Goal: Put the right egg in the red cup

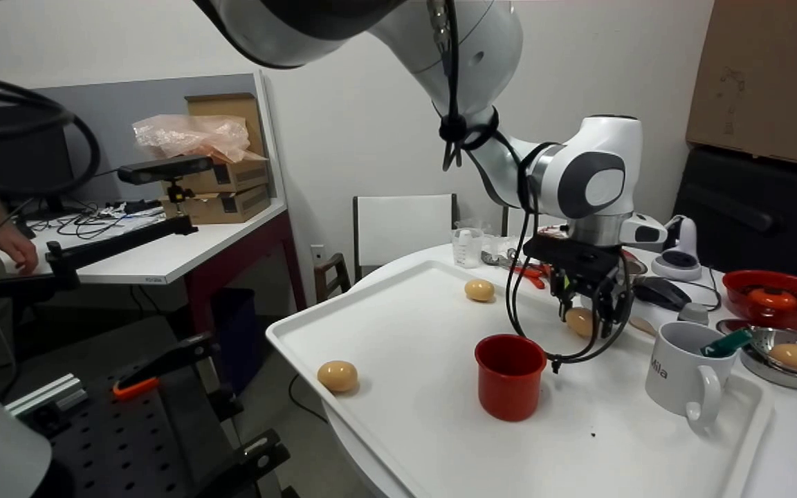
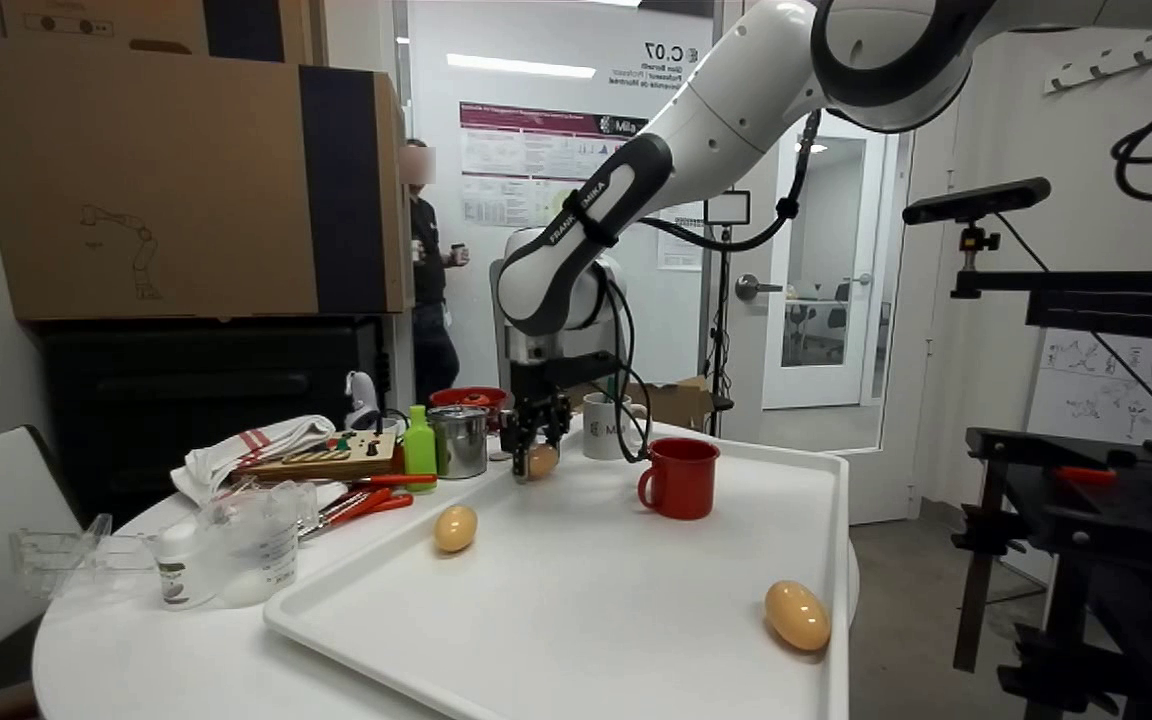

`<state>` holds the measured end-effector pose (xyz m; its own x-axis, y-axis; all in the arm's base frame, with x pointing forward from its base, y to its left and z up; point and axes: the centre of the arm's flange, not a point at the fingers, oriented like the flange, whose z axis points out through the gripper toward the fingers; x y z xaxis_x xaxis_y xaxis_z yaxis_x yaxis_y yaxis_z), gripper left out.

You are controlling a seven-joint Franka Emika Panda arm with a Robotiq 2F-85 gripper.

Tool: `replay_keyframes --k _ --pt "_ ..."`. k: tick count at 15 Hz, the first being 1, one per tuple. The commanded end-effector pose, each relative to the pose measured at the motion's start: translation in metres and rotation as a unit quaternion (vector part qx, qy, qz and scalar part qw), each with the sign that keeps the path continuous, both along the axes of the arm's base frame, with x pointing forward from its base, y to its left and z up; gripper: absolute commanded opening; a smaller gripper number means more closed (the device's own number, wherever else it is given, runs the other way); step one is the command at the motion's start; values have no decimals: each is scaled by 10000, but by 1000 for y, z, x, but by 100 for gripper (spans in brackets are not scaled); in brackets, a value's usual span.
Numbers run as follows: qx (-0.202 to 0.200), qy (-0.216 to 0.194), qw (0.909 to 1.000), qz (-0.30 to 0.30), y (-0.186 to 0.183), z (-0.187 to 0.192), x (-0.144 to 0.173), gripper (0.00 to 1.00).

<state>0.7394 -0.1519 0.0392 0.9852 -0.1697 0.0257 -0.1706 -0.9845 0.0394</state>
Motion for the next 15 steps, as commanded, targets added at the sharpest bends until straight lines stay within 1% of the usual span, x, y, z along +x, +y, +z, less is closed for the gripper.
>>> replay_keyframes --k 1,4,9,11,12,15 --pt "-94 -132 9998 -80 5 20 -2 45" --pt "-130 -202 9996 -130 6 29 -7 45" --pt "-182 -535 9981 -264 9 55 -18 45" --pt "-219 -596 9974 -347 11 65 -25 45" --pt "-236 -594 9973 -374 11 69 -29 45" --pt "-253 -285 9976 -579 12 75 -42 45"
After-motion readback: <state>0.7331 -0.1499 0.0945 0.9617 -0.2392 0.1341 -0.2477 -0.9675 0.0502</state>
